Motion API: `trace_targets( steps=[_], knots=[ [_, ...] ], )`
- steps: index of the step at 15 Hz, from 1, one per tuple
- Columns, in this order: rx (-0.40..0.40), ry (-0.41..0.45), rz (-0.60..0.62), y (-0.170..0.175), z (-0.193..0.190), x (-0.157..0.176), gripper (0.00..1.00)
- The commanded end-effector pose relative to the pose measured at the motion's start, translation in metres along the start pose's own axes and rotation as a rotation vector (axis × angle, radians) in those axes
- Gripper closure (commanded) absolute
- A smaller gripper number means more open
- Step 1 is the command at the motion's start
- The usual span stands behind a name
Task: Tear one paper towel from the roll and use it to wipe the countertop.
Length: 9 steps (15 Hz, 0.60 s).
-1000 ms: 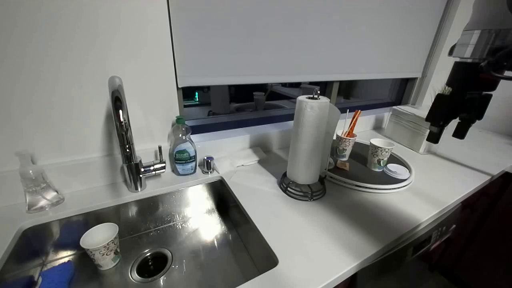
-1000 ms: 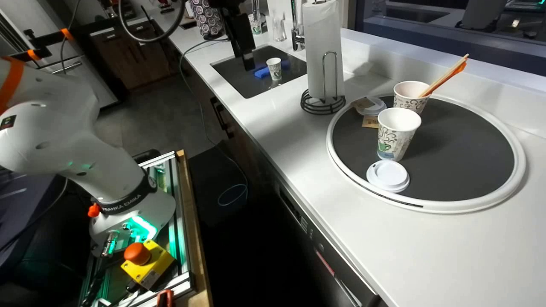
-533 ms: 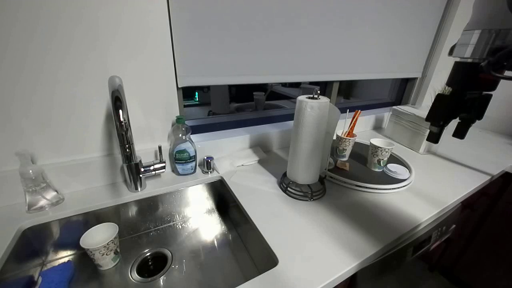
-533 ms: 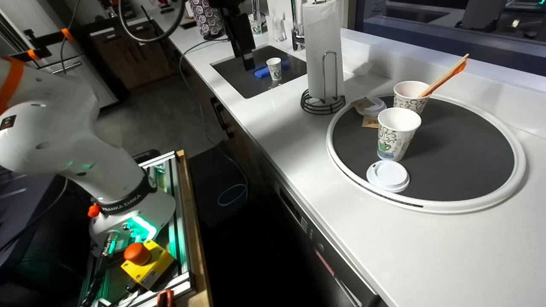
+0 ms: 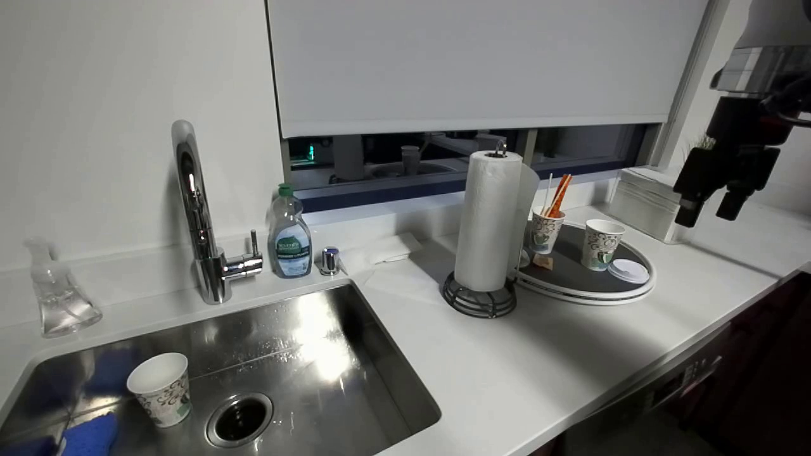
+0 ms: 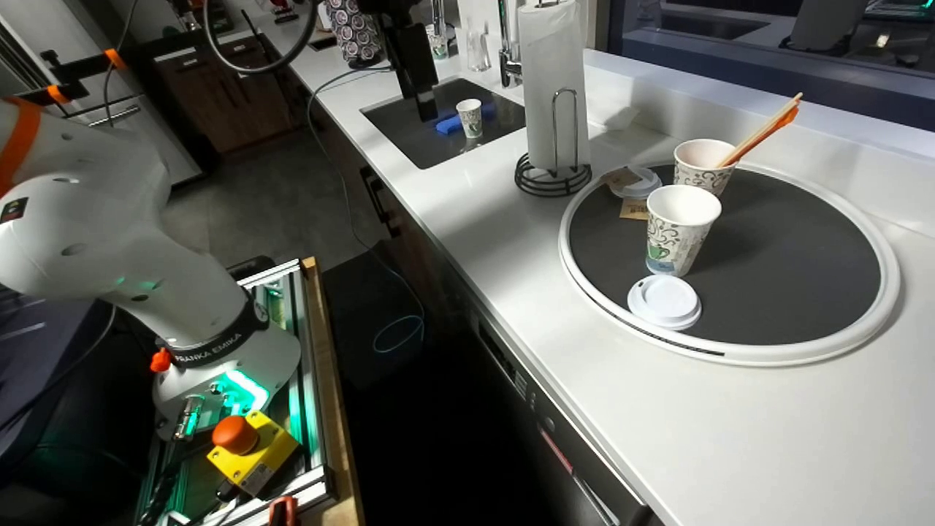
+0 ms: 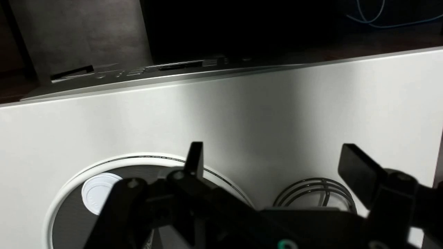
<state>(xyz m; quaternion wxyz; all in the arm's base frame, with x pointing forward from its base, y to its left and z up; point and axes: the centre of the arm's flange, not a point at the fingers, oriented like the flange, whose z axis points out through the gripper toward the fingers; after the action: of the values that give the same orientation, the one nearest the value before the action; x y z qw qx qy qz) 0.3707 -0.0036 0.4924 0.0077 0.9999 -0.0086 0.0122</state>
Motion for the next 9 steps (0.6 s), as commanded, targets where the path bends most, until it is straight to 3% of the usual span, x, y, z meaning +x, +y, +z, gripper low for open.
trace_targets(
  steps=[1, 5, 9],
  knots=[
    [0.013, 0.063, 0.069, 0.033, 0.007, 0.009, 0.0],
    [0.068, 0.188, 0.221, 0.075, 0.001, 0.029, 0.0],
    [0.151, 0.234, 0.343, 0.104, -0.013, 0.037, 0.0]
  ],
)
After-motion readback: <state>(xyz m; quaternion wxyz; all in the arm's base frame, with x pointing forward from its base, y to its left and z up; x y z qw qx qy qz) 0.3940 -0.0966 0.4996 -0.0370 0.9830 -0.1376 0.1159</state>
